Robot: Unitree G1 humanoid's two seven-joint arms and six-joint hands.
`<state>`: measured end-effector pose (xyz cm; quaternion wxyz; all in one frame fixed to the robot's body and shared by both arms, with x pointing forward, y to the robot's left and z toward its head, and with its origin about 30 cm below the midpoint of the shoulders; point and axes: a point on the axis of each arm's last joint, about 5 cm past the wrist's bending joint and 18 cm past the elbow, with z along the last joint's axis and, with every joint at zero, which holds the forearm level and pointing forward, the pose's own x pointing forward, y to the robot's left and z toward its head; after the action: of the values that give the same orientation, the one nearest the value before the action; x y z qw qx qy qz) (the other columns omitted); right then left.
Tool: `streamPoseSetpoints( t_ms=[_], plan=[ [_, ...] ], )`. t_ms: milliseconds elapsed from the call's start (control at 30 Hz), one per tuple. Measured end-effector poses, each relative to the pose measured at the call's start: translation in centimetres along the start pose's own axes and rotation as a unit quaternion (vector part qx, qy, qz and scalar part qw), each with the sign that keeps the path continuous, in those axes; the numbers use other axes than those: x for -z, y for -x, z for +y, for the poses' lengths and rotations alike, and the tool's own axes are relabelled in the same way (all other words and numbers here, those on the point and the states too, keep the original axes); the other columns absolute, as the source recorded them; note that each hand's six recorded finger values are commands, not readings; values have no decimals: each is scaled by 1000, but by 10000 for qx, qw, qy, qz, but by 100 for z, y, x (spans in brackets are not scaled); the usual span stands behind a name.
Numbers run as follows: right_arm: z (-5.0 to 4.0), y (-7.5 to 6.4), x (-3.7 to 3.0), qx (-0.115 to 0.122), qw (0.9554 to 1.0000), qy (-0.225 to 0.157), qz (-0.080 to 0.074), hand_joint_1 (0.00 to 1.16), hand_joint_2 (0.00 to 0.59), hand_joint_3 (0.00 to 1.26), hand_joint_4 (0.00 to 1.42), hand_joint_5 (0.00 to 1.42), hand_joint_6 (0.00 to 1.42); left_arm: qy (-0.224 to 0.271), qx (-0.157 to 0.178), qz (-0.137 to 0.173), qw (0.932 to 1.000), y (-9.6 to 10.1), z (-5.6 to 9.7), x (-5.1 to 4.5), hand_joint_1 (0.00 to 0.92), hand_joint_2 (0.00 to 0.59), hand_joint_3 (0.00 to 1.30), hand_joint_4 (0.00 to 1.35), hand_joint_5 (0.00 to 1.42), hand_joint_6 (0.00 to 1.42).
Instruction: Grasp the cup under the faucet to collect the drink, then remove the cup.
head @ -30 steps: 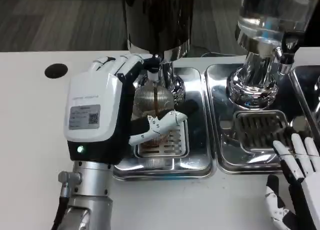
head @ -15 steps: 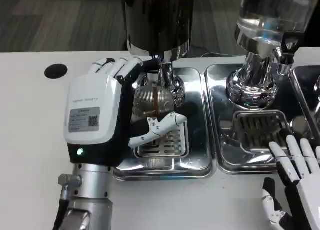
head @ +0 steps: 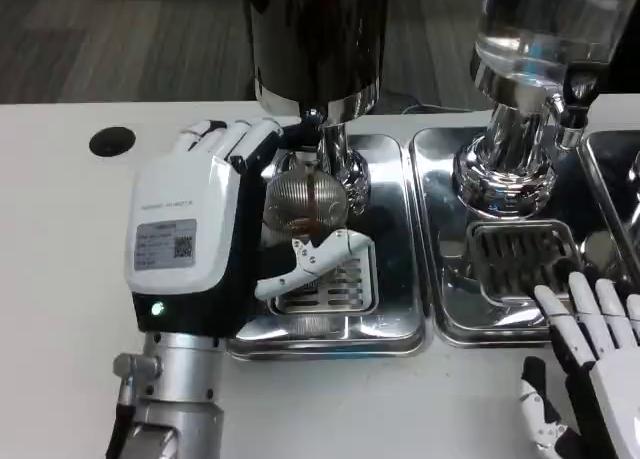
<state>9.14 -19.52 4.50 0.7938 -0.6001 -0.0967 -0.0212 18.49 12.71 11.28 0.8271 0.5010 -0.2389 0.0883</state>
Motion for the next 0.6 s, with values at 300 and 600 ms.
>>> streamPoseSetpoints(
  t_ms=[300, 600],
  plan=[
    [7, 2, -11, -15, 10000, -8, -9, 179, 555, 134, 0, 0, 0, -86, 4, -32, 10000, 15, 3, 0, 0, 66, 485, 426, 490, 313],
    [14, 5, -23, -28, 10000, -30, -16, 178, 555, 134, 0, 0, 0, -122, 12, -38, 9999, 24, 4, 2, 0, 62, 485, 426, 491, 313]
  ],
)
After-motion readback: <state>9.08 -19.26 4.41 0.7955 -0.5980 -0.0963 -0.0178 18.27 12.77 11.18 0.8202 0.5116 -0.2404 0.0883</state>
